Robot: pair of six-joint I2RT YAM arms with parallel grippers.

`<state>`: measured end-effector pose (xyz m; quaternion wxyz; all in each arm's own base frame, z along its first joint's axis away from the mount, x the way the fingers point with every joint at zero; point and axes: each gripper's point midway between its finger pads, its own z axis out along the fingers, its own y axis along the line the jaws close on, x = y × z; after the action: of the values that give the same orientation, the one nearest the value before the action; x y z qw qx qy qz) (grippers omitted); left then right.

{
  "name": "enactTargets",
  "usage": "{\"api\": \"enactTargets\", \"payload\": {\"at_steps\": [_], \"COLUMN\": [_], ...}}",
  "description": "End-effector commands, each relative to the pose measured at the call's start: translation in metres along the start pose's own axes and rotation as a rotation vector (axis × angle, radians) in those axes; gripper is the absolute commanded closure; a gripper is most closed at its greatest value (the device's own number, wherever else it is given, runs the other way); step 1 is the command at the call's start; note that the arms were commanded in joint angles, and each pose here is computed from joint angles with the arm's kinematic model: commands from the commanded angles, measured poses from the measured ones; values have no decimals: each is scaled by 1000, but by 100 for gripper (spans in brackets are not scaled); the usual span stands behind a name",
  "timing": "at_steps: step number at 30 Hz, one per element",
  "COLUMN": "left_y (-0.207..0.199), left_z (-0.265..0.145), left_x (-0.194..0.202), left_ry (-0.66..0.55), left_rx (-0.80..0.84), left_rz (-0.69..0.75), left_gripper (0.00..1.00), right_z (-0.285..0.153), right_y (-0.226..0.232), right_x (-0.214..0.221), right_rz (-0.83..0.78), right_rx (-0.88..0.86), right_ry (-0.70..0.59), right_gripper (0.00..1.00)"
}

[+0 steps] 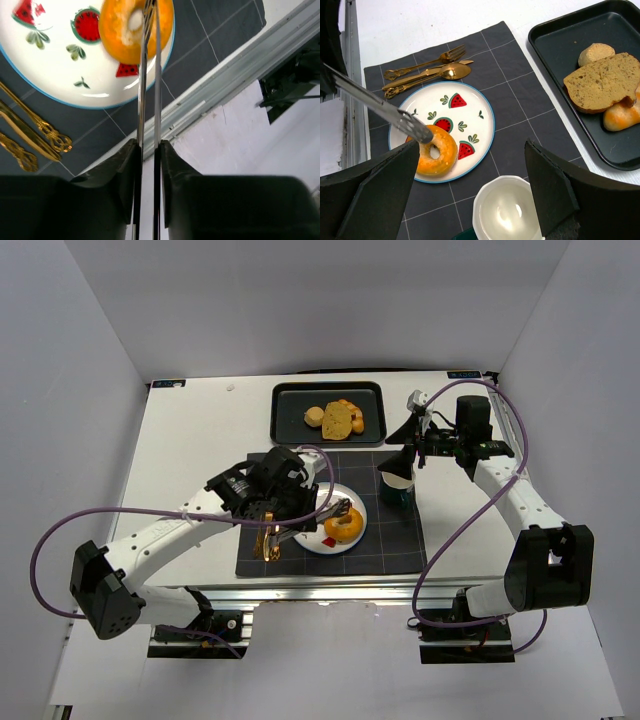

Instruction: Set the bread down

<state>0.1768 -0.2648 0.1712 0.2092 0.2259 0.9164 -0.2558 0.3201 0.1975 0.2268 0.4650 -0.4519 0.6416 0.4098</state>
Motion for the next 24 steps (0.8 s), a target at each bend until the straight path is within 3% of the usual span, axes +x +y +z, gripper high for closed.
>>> {"api": "enactTargets", "payload": {"at_steps": [1,4,6,7,9,10,11,12,14,16,19,24], "left_y": [-10,3,32,52,133,139,176,196,234,265,298,341], "left_z": [-22,-32,-37,-39,-48,-45,-55,-53,-66,-66,-58,-20], "left_x": [-41,-63,-73,-77,-81,-79,-80,-72,-85,-81,-74,-53], "left_ry": [-163,-248,-285,-301,-342,-345,-380,-369,-468,-481,-440,-362], "left_rx": [-2,-38,-118,-174,-362,-372,-451,-487,-557,-634,-705,-633], "left_rz": [-5,-56,-78,-95,-187,-174,-219,-179,-148,-23,96,44], "left_gripper": [71,83,94,95,100,100,100,100,100,100,100,95], "right_z": [-3,-2,-2,-2,-2,-2,-2,-2,-3,-3,-3,-5], "right_y": [0,0,1,1,1,2,2,1,1,1,1,1], "right_x": [-11,-10,-10,-10,-9,-8,-8,-7,-6,-6,-9,-7], "right_rz": [-40,-35,-40,-40,-37,-35,-36,-34,-49,-66,-72,-85], "right_rx": [-4,-7,-10,-11,-14,-15,-14,-10,-8,-13,-14,5], "right_ry": [-21,-21,-23,-23,-23,-23,-23,-19,-12,-10,-7,0], "right_gripper": [11,11,11,11,11,11,11,11,10,11,11,11]}}
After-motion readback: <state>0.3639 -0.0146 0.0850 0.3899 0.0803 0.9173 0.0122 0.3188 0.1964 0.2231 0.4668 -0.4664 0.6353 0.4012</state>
